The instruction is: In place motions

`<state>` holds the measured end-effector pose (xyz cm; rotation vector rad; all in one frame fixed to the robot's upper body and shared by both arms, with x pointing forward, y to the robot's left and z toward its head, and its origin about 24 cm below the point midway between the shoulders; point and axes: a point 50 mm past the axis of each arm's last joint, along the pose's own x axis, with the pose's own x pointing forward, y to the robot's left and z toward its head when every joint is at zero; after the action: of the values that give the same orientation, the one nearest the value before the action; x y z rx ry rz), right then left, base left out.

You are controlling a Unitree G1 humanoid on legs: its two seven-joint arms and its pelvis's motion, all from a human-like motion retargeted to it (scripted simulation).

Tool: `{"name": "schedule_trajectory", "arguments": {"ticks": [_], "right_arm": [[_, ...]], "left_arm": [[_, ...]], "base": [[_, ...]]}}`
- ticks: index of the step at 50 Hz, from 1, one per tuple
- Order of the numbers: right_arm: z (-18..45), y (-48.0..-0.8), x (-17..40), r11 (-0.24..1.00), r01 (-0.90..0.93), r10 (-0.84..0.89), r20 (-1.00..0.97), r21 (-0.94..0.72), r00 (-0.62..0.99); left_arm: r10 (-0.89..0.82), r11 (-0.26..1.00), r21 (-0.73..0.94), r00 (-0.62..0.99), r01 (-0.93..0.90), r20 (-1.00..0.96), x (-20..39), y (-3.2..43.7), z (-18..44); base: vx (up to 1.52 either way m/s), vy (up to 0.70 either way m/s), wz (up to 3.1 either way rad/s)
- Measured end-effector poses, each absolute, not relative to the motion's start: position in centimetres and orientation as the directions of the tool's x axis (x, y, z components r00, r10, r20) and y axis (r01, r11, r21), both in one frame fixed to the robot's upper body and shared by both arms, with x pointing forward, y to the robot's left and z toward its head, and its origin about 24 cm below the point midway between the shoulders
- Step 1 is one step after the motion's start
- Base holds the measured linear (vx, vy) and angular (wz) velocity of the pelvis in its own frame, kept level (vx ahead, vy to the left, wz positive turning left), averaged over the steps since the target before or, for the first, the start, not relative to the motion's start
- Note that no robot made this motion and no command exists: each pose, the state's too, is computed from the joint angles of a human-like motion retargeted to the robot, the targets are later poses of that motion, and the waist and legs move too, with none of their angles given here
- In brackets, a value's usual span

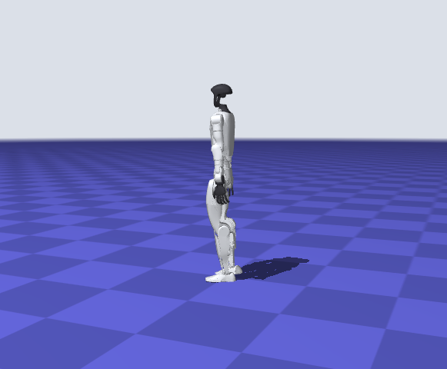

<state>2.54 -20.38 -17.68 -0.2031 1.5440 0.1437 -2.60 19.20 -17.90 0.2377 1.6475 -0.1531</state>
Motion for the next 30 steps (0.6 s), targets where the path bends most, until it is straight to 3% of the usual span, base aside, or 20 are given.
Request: {"name": "schedule_trajectory", "arguments": {"ticks": [15, 30], "right_arm": [[-17.5, -21.1, -0.1, 0.983, -0.178, -0.056, -0.995, -0.042, -0.077], [-17.6, -20.8, 0.7, 0.98, -0.198, -0.035, -0.998, -0.022, -0.058]], "left_arm": [[0.065, 0.969, 0.04, -0.097, 0.242, -0.993, -3.1, 19.2, -17.9], [0.059, 0.967, 0.034, -0.091, 0.254, -0.994, -2.9, 19.1, -17.9]], "base": [[0.0, 0.0, 0.0], [0.0, 0.0, 0.0]]}}
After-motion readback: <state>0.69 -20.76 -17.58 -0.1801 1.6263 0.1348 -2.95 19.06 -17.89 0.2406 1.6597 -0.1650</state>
